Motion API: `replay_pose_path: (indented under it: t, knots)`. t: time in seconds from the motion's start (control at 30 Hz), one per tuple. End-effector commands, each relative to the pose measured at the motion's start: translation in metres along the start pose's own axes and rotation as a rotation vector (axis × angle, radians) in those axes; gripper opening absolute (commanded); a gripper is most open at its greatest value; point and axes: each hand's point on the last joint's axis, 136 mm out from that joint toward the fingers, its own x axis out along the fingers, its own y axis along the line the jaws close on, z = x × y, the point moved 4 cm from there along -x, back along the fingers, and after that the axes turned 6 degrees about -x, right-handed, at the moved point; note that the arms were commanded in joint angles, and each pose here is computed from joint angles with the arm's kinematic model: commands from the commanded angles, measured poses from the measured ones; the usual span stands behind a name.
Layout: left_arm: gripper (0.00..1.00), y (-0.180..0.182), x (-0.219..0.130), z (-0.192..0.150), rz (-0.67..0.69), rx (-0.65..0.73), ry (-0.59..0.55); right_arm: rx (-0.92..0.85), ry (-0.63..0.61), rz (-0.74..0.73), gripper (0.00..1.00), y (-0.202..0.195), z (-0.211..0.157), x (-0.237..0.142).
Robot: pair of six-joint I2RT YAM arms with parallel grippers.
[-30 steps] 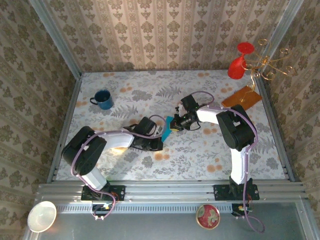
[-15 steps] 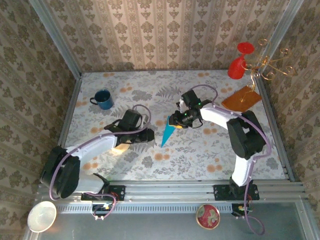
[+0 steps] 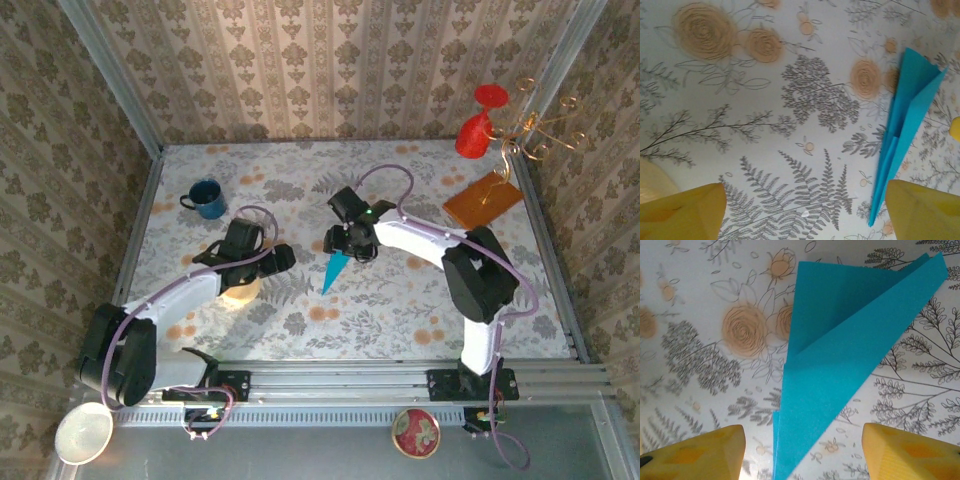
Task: Fold a paper plane with a square sheet of paper (pick it up from the middle)
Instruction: Fold the wing for the fifth time at the center of the table, then turn over the paper plane at the center of the table.
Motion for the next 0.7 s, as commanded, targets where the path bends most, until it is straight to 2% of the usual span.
replay_pose_path:
  t: [0.0, 0.2, 0.67]
  knots:
    - [0.87, 0.008, -0.004, 0.003, 0.014, 0.005, -0.038, 0.062, -0.018, -0.148, 0.62, -0.01, 0.0, 0.01]
    - [0.89, 0.021, -0.002, 0.003, 0.023, -0.019, -0.026, 0.076, 0.003, -0.236, 0.6, -0.007, -0.003, 0.026]
    - [0.89, 0.025, 0.006, -0.003, 0.016, -0.029, 0.016, 0.067, 0.051, -0.29, 0.58, -0.007, -0.006, 0.039]
